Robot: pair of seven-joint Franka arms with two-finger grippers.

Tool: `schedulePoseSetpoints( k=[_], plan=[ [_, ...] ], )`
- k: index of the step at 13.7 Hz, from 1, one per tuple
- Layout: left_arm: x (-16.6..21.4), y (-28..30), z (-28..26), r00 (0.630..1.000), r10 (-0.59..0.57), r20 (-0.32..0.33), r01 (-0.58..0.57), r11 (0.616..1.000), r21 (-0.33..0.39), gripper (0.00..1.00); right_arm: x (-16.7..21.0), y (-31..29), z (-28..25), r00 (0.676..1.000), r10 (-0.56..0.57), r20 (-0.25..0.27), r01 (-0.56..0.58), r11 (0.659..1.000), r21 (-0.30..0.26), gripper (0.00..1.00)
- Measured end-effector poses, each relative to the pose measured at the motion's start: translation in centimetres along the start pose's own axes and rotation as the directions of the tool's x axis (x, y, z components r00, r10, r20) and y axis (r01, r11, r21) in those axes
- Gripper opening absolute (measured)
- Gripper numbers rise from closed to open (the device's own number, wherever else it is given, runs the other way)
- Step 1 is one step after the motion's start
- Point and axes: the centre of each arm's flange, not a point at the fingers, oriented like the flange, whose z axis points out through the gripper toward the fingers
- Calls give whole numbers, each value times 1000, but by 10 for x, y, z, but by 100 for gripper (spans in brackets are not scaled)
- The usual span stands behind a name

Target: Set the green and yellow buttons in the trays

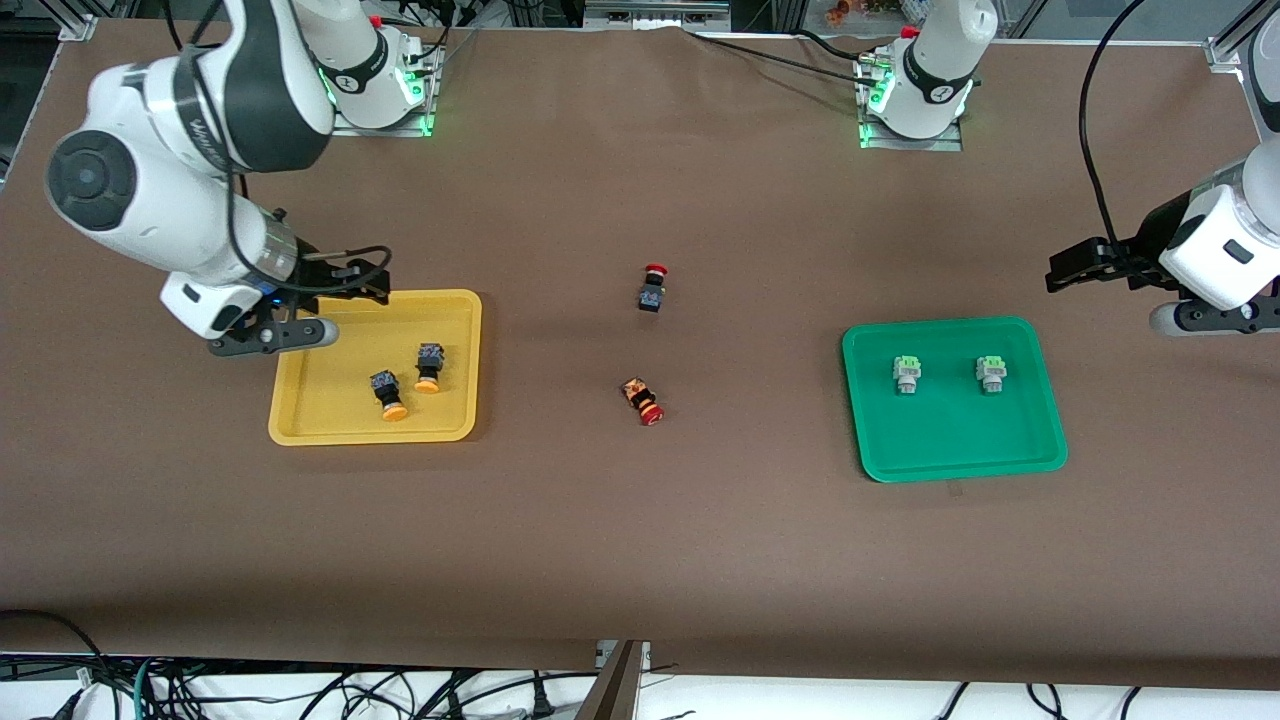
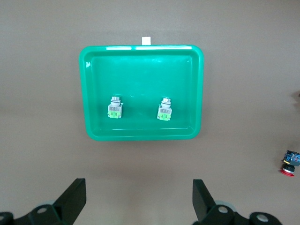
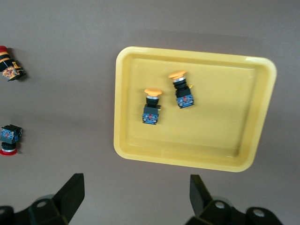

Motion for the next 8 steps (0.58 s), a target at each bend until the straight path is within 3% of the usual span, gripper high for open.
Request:
schedulePoseSetpoints(
  k=[8],
  plan=[
    [6,5,-13,999,7,-33,-7,1000,-2,100,-36,18,-73,996,-66,-66,60,994,-86,100]
  ],
)
